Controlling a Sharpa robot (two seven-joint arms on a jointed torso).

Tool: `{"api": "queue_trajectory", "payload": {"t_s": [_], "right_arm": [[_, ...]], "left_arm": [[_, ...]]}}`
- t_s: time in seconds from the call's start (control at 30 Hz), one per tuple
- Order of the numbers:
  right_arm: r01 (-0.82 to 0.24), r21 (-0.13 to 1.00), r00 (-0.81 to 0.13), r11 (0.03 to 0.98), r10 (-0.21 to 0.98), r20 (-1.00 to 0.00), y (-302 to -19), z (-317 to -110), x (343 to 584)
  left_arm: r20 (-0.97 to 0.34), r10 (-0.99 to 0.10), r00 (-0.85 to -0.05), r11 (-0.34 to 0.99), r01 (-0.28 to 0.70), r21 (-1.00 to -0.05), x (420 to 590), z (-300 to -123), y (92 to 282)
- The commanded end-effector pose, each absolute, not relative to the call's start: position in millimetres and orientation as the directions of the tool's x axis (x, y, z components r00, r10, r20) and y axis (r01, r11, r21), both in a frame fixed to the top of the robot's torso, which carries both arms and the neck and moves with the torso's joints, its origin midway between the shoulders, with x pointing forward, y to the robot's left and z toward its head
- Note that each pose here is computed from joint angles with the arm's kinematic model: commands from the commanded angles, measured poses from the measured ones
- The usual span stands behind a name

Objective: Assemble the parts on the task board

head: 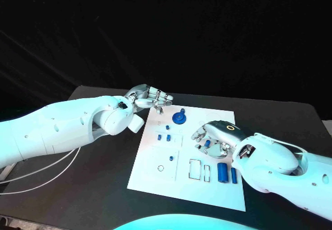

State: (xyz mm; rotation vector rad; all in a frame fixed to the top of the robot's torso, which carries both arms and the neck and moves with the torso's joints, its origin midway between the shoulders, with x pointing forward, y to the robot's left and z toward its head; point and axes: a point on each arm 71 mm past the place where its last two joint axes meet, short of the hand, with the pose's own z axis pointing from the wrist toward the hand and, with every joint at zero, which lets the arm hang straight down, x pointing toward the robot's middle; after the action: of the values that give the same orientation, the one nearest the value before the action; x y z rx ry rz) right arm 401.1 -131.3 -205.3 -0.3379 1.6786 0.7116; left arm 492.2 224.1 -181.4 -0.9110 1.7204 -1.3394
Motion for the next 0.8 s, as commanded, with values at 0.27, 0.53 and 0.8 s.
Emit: {"api": "queue_trajectory", "payload": {"t_s": [0.27,0.53,0.8], "right_arm": [[-0.533,0.245,-0.276,0.810,0.107,-0.955,-164.4,-206.5,413.4],[-0.532,0.216,-0.296,0.819,0.059,-0.953,-165.7,-213.1,417.5],[-0.532,0.218,-0.308,0.818,0.053,-0.950,-161.2,-217.7,420.6]], "left_arm": [[-0.135,-0.879,-0.457,0.176,-0.048,-0.983,491.4,-177.9,223.0],[-0.133,-0.877,-0.461,0.176,-0.052,-0.983,491.2,-178.2,223.4],[-0.131,-0.875,-0.466,0.180,-0.062,-0.982,491.3,-179.1,224.0]]}}
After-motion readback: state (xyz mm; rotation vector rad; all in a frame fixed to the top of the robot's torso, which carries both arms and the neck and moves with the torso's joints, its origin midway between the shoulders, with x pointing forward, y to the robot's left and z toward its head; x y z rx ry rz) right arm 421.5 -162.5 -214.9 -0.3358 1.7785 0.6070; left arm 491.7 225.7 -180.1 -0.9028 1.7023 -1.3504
